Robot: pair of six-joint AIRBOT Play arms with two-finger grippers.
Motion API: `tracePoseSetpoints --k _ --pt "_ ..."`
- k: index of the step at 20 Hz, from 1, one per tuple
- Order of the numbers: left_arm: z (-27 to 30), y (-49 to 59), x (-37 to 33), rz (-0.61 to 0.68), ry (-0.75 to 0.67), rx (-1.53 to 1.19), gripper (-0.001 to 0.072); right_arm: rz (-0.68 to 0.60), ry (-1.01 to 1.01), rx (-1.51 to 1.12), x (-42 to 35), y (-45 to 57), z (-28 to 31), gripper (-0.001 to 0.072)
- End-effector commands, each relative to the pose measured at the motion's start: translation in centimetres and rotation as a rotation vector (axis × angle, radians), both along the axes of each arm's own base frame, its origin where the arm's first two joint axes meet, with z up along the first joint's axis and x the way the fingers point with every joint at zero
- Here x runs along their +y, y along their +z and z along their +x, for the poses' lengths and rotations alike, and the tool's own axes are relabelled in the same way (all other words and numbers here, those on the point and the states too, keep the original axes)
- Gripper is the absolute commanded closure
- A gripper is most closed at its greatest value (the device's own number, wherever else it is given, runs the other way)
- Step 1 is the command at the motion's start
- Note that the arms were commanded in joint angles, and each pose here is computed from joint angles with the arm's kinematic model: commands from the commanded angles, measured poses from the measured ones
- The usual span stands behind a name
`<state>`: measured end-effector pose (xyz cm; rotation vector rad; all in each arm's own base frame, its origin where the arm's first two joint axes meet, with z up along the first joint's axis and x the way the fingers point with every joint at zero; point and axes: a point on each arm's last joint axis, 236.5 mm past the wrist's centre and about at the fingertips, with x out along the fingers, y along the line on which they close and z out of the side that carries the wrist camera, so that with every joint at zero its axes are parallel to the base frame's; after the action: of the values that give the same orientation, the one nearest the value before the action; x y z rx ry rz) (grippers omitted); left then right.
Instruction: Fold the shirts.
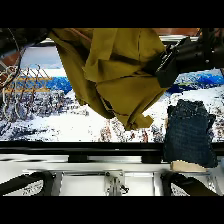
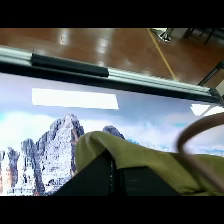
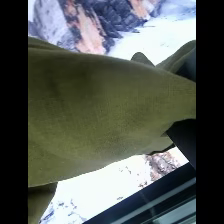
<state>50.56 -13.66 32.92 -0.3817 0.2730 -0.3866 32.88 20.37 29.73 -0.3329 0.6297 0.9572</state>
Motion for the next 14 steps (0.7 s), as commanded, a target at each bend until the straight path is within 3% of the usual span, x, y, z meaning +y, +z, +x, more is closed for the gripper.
tracePoseSetpoints --k 1,5,10,14 --pt "-0.4 2.4 0.1 0.01 -0.004 -0.053 0.0656 -0.057 -0.005 0.038 -0.6 -2.1 1.1 0.0654" --pt "-0.7 3.4 0.1 0.009 -0.006 -0.072 0.0657 -0.075 0.025 0.03 -0.4 -2.8 1.6 0.0654" --pt "-0.1 -2.1 0.2 0.059 -0.049 0.102 0.0656 -0.032 0.049 0.012 0.4 -1.7 1.0 0.0655" --pt "1.5 -4.0 2.1 0.043 -0.007 0.149 0.0657 -0.045 0.077 0.041 0.3 -1.9 -0.3 0.0654"
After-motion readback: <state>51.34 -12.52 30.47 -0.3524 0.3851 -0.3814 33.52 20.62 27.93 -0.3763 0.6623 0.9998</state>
